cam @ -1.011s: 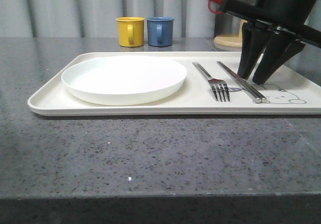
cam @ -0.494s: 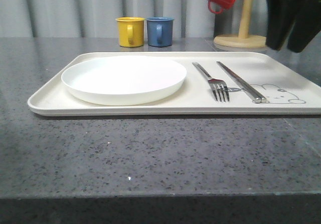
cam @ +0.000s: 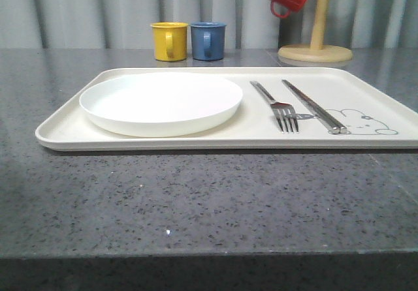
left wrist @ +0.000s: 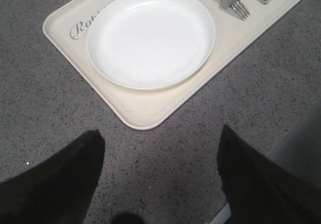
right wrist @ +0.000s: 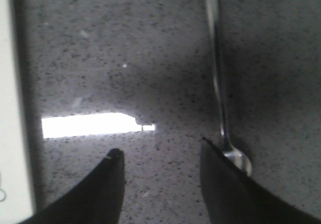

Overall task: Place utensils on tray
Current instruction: 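Lower the right gripper onto the steel spoon and grasp it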

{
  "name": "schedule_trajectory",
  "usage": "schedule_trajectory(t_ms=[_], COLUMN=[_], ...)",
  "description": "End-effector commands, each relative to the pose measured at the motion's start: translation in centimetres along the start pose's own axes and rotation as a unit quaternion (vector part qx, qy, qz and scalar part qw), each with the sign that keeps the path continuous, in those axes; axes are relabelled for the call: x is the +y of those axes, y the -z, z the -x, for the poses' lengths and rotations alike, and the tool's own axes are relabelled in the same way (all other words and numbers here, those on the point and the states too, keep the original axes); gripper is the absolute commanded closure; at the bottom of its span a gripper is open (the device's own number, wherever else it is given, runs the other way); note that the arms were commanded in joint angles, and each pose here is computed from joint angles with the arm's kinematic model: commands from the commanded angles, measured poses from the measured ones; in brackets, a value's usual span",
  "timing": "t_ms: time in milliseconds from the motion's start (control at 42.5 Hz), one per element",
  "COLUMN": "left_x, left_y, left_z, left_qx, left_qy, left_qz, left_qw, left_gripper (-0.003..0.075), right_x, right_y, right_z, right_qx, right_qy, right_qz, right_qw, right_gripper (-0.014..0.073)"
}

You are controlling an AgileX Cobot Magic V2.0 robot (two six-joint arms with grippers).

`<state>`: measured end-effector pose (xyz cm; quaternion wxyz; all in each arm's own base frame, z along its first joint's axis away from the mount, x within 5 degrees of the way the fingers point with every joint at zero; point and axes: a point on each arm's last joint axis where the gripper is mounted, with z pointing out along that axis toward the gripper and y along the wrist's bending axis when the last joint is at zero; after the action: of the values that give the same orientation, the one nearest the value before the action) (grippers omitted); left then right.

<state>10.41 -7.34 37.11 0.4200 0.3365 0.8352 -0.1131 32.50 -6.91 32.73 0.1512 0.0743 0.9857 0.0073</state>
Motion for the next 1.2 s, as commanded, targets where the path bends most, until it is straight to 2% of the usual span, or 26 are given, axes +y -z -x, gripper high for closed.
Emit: schedule_trajectory(t_ms=[0, 353, 776, 823, 964, 1058, 1176], left_x=[0.0, 0.0, 0.0, 0.0, 0.0, 0.0, 0.0], left_y=[0.6, 0.6, 0.6, 0.6, 0.6, 0.6, 0.6], left_z=[1.2, 1.2, 1.2, 1.2, 1.2, 1.2, 1.2], left_qx=[-0.049, -0.049, -0.049, -0.049, -0.049, -0.049, -0.049], left_qy=[0.004, 0.004, 0.004, 0.004, 0.004, 0.004, 0.004], left_qz=[0.001, 0.001, 0.001, 0.001, 0.001, 0.001, 0.001], left_qw=[0.999, 0.999, 0.999, 0.999, 0.999, 0.999, 0.999], left_gripper=[0.0247, 0.0247, 0.0247, 0.0247, 0.0247, 0.0247, 0.0247], right_x=[-1.3, -3.2, -3.4, -3.3, -3.1, -2.9, -2.5], right_y=[1.2, -4.2, -6.3, -6.3, -6.1, -5.9, -4.8], right_z=[0.5, 2.0, 2.5, 2.5, 2.5, 2.5, 2.4], right_qx=[-0.036, 0.009, 0.019, 0.019, 0.016, 0.012, 0.001], right_qy=[-0.006, -0.001, -0.002, -0.003, -0.008, -0.012, -0.015], right_qz=[-0.011, -0.048, -0.045, -0.043, -0.032, -0.024, -0.014], right_qw=[0.999, 0.999, 0.999, 0.999, 0.999, 1.000, 1.000], right_gripper=[0.0212, 0.0212, 0.0217, 0.0244, 0.0479, 0.0603, 0.0628])
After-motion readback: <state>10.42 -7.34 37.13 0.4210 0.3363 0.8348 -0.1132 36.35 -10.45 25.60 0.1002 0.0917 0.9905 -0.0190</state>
